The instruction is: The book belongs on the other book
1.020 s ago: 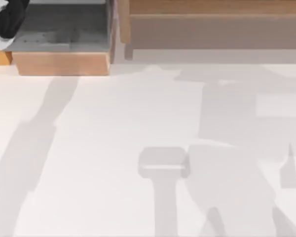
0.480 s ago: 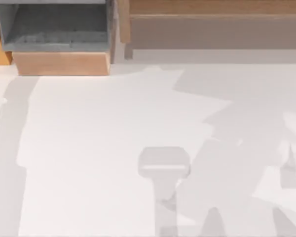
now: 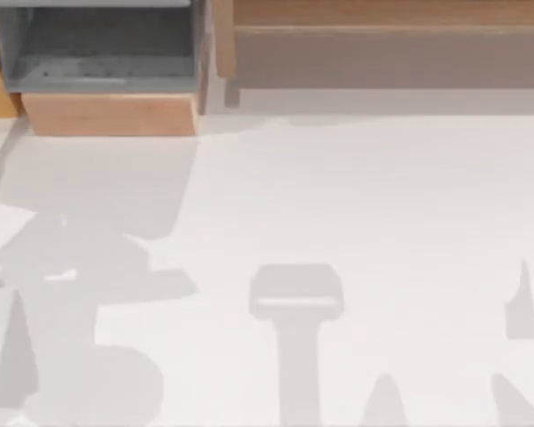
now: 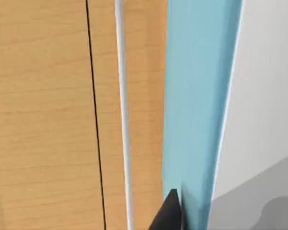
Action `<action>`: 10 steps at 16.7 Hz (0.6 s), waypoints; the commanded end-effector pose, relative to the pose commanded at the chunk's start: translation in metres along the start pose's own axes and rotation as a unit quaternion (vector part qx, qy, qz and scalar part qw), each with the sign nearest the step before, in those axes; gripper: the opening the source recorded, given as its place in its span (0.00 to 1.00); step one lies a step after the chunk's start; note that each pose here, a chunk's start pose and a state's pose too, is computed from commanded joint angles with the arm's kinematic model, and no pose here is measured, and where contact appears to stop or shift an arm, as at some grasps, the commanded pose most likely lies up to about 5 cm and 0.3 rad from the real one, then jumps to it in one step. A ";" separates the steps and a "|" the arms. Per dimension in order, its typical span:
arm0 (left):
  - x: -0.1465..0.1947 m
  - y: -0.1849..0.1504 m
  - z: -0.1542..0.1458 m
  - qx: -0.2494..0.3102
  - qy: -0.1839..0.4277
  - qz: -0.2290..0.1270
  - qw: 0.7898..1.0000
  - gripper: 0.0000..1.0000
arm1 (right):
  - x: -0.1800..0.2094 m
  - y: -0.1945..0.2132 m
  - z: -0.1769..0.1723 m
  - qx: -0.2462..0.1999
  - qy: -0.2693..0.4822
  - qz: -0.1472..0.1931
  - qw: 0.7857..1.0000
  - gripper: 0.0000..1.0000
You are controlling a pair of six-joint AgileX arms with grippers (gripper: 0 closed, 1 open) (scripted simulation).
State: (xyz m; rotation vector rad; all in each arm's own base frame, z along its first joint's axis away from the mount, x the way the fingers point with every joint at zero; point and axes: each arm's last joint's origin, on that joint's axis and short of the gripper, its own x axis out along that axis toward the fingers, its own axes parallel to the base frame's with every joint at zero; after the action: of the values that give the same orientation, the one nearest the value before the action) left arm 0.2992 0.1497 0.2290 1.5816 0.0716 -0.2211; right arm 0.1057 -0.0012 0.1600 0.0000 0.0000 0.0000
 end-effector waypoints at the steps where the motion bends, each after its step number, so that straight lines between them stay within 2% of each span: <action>1: -0.002 -0.026 -0.014 0.005 0.010 -0.038 0.999 0.00 | 0.000 0.000 0.000 0.000 0.000 0.000 1.000 1.00; 3: -0.008 -0.073 -0.034 0.000 0.022 -0.106 0.994 0.00 | 0.000 0.000 0.000 0.000 0.000 0.000 1.000 1.00; 5: -0.016 -0.105 -0.045 -0.010 0.026 -0.149 0.988 0.00 | 0.000 0.000 0.000 0.000 0.000 0.000 1.000 1.00; 7: -0.021 -0.118 -0.050 -0.015 0.028 -0.167 0.985 0.00 | 0.000 0.000 0.000 0.000 0.000 0.000 1.000 1.00; 10: -0.021 -0.118 -0.050 -0.015 0.028 -0.168 0.985 0.00 | 0.000 0.000 0.000 0.000 0.000 0.000 1.000 1.00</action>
State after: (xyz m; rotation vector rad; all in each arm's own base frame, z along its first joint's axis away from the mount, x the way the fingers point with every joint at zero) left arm 0.2613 0.2044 0.1170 1.5386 0.3850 -0.4361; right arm 0.1057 -0.0012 0.1600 0.0000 0.0000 0.0000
